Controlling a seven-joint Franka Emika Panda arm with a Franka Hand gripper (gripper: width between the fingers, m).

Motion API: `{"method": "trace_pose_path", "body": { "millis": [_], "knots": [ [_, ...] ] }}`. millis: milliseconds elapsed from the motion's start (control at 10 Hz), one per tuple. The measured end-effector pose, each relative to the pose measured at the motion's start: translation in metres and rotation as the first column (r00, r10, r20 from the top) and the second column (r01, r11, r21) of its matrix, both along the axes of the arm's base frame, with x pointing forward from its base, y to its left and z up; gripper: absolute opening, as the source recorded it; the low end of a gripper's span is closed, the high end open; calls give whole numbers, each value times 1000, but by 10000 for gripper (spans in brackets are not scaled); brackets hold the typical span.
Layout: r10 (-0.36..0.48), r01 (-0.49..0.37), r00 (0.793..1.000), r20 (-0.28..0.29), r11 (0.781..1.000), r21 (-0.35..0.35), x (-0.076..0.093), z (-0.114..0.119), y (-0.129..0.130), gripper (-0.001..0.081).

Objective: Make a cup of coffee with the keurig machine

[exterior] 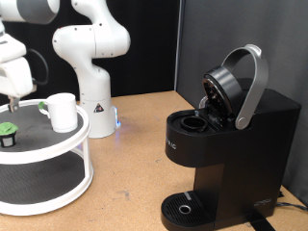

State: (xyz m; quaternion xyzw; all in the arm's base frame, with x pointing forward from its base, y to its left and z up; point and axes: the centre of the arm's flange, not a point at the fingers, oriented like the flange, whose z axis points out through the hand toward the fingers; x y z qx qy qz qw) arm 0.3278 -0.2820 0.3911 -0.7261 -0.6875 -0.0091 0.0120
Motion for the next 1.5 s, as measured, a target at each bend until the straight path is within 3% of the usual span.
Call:
{"method": "trace_pose_path", "body": {
  "millis": [800,1500],
  "knots": [
    [38,-37,999,13,999,-26,-3,-53,-5,803],
    [50,-50,999,19,999,-1,-6,-65,-1,803]
  ]
}}
